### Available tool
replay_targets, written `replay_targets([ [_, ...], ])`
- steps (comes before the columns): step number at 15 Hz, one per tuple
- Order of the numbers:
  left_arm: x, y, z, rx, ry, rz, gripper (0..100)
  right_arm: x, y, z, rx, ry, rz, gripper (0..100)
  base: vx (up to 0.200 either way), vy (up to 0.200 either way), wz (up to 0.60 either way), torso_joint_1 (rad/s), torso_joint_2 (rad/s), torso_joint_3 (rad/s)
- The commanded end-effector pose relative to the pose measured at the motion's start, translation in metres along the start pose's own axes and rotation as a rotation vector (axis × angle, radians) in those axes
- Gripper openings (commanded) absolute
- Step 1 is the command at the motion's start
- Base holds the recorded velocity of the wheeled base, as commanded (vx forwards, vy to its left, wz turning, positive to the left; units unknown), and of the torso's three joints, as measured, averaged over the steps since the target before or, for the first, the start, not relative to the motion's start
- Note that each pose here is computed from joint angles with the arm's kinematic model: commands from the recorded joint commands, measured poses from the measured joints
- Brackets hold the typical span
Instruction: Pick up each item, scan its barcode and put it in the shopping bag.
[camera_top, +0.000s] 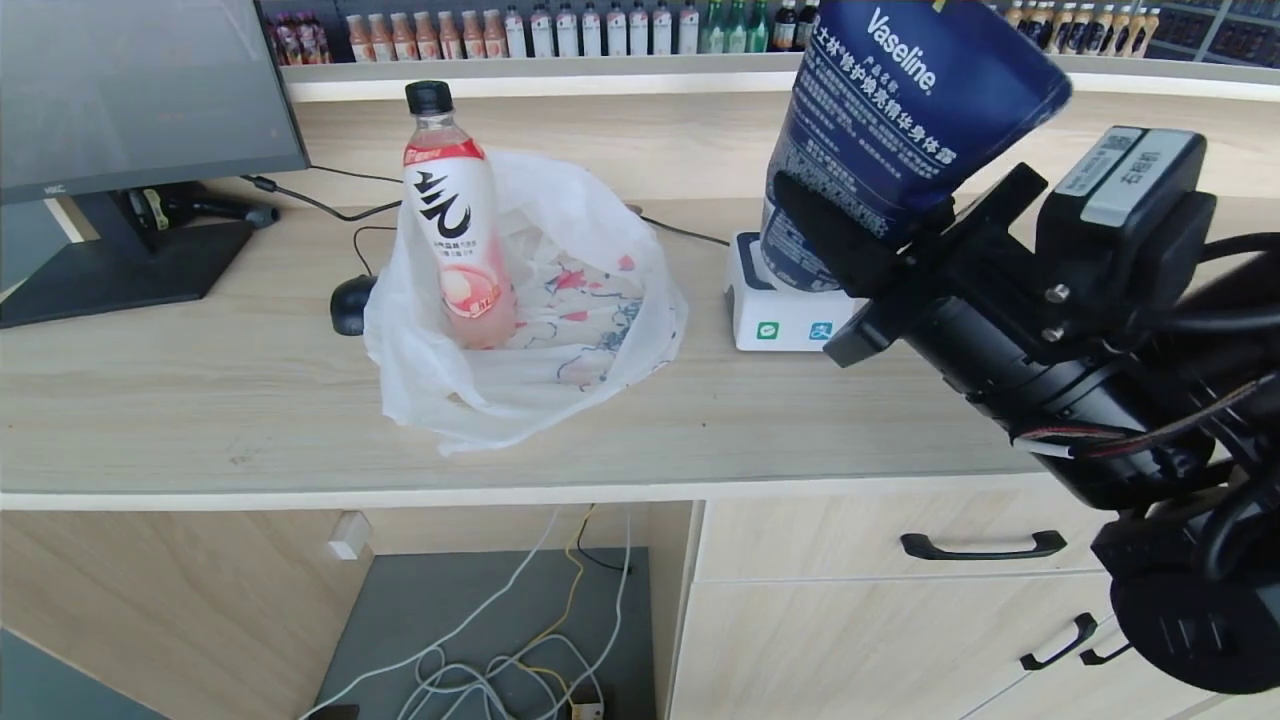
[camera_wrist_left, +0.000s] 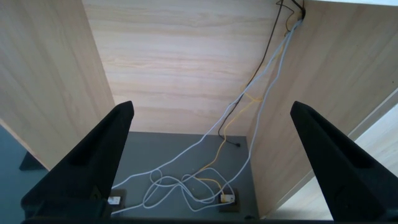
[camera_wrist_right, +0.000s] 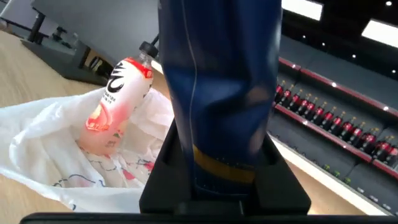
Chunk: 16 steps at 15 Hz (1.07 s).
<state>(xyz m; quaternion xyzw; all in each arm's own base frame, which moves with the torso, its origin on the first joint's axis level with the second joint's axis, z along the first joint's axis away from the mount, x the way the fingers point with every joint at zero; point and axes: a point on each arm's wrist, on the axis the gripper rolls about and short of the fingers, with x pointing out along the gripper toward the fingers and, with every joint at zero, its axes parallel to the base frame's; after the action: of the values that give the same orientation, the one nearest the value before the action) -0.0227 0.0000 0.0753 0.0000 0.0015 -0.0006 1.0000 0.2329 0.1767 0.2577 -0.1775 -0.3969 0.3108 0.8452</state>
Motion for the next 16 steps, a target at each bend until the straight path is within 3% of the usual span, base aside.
replay_targets([
  [1, 0.000, 0.000, 0.000, 0.000, 0.000, 0.001, 100, -0.010, 0.009, 0.010, 0.126, 0.028, -0.011, 0, 0.000, 0.000, 0.00, 0.000, 0.00, 0.000],
  [3, 0.000, 0.000, 0.000, 0.000, 0.000, 0.000, 100, -0.017, 0.014, 0.005, 0.254, 0.082, -0.039, 0, 0.000, 0.000, 0.00, 0.000, 0.00, 0.000],
  [5, 0.000, 0.000, 0.000, 0.000, 0.000, 0.000, 100, -0.015, 0.011, 0.005, 0.318, 0.130, -0.170, 0, 0.000, 0.000, 0.00, 0.000, 0.00, 0.000],
  [10, 0.000, 0.000, 0.000, 0.002, -0.001, 0.000, 100, -0.012, 0.006, 0.006, 0.356, 0.140, -0.274, 0, 0.000, 0.000, 0.00, 0.000, 0.00, 0.000],
  [12, 0.000, 0.000, 0.000, 0.020, -0.001, -0.003, 100, -0.016, 0.007, 0.003, 0.372, 0.158, -0.271, 0, 0.000, 0.000, 0.00, 0.000, 0.00, 0.000],
  [16, 0.000, 0.000, 0.000, -0.006, 0.000, 0.001, 100, -0.030, -0.002, 0.004, 0.386, 0.179, -0.299, 0, 0.000, 0.000, 0.00, 0.000, 0.00, 0.000],
])
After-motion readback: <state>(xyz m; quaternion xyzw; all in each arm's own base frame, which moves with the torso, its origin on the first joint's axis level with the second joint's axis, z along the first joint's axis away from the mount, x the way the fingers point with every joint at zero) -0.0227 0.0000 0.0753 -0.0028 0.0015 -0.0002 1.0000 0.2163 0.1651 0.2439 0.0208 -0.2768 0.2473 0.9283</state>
